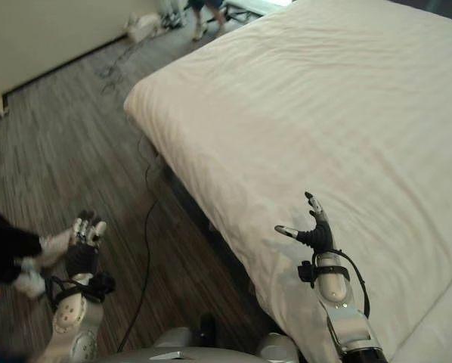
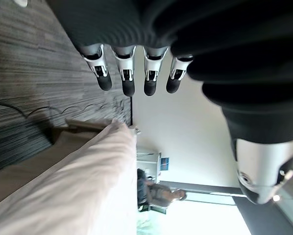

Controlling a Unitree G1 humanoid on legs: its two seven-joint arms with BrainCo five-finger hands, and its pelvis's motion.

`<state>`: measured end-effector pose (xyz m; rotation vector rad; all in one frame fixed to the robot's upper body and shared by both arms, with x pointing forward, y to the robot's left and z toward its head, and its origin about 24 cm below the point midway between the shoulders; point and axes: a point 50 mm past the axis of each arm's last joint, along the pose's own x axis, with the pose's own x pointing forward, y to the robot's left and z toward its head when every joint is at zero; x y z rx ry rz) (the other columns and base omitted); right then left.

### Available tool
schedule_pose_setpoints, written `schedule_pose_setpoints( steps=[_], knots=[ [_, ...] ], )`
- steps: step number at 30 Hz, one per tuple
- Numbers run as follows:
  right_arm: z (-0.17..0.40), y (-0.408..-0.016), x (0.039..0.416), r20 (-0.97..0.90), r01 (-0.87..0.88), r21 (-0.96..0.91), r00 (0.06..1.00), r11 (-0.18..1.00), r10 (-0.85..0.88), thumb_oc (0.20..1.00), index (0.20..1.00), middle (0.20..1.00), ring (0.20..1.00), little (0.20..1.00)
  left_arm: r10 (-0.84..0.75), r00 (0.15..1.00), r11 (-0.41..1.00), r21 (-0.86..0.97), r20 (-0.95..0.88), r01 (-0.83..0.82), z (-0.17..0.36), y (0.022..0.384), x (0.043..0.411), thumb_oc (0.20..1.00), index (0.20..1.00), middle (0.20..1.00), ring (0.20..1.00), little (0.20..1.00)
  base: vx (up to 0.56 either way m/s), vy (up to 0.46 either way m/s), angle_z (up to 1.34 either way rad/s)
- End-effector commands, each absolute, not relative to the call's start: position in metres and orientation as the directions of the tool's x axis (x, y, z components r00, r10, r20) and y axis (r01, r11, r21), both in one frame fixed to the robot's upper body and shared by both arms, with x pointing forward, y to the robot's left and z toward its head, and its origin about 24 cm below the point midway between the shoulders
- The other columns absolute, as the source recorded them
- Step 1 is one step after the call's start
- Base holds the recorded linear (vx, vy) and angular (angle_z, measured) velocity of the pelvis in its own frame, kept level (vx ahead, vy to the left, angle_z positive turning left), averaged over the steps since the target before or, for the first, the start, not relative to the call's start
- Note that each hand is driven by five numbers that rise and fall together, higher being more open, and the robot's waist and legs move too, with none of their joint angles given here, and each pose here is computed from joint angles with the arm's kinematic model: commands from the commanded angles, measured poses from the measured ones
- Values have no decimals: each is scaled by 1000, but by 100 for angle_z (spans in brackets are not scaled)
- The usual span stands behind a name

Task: Making the bed.

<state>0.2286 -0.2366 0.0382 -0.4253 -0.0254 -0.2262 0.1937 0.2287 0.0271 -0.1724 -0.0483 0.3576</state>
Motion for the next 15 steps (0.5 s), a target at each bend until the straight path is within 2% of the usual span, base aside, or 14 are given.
schedule_pose_setpoints(
  steps=[1, 6, 8, 15],
  knots=[
    [58, -237, 240, 178, 262, -380, 962, 887, -208, 1000, 1000, 1000, 1000, 1000, 360, 929, 929, -120, 91, -349, 40, 235, 185, 1000, 1000, 1000, 1000, 1000, -82, 93, 74],
    [55, -236, 237, 159, 254, -372, 965, 893, -208, 1000, 1000, 1000, 1000, 1000, 322, 943, 943, -118, 83, -312, 40, 227, 190, 1000, 1000, 1000, 1000, 1000, -131, 117, 17],
    [48, -229, 236, 137, 235, -378, 971, 895, -197, 1000, 1000, 1000, 1000, 1000, 269, 959, 961, -84, 91, -262, 41, 219, 197, 1000, 1000, 1000, 1000, 1000, -394, 153, -11],
    [47, -222, 240, 144, 253, -344, 966, 904, -215, 1000, 1000, 1000, 1000, 1000, 248, 961, 968, -54, 122, -243, 48, 224, 200, 1000, 1000, 1000, 1000, 1000, -206, -28, -4]
  ],
)
